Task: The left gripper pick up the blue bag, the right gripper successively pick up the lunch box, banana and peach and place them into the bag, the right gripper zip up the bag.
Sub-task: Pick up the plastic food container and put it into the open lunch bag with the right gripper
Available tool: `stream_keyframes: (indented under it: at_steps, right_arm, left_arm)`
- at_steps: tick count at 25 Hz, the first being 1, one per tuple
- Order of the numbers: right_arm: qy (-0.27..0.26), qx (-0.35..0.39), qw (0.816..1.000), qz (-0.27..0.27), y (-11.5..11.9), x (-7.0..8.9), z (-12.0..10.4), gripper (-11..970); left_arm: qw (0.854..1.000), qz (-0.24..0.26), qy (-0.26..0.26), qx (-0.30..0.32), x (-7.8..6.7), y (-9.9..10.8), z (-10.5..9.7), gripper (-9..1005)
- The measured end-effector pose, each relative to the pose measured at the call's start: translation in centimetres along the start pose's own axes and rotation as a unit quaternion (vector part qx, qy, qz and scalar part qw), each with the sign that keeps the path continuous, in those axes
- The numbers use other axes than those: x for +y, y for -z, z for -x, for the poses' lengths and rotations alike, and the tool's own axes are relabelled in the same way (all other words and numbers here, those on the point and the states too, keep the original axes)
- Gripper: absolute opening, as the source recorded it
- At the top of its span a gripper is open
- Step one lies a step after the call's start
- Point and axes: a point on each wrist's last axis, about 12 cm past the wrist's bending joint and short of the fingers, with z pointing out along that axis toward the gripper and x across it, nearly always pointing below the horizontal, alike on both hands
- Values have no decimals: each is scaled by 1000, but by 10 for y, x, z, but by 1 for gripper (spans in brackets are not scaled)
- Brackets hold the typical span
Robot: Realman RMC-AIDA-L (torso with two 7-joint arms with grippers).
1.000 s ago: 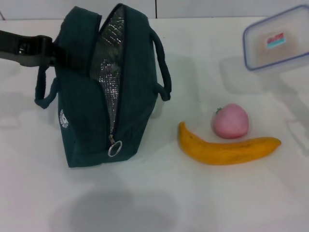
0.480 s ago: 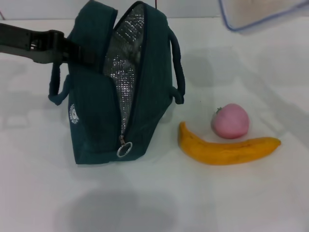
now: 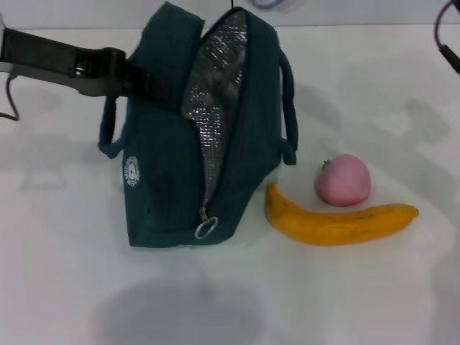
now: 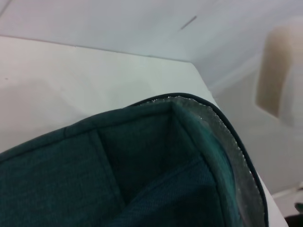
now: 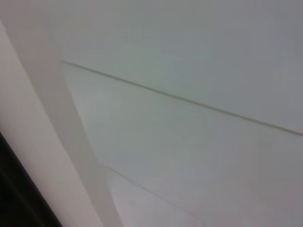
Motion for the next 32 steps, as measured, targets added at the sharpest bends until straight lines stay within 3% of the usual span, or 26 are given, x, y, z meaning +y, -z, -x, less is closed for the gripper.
stream_keyframes:
  at_steps: [9,21,32]
  right_arm:
    - [-1,50,998,-40,-21,-12,-8,94]
    - [-15,65,993,-100,17,-21,-20,94]
    - [-5,150,977,-154,12,-35,-34,94]
  left_arm:
    - [1000,-16,-13,13,-10,-17,5,28]
    - [1000,-9,-7,-4,-4,-13,4,28]
    - [1000,-23,-4,-11,-4,-13,1,28]
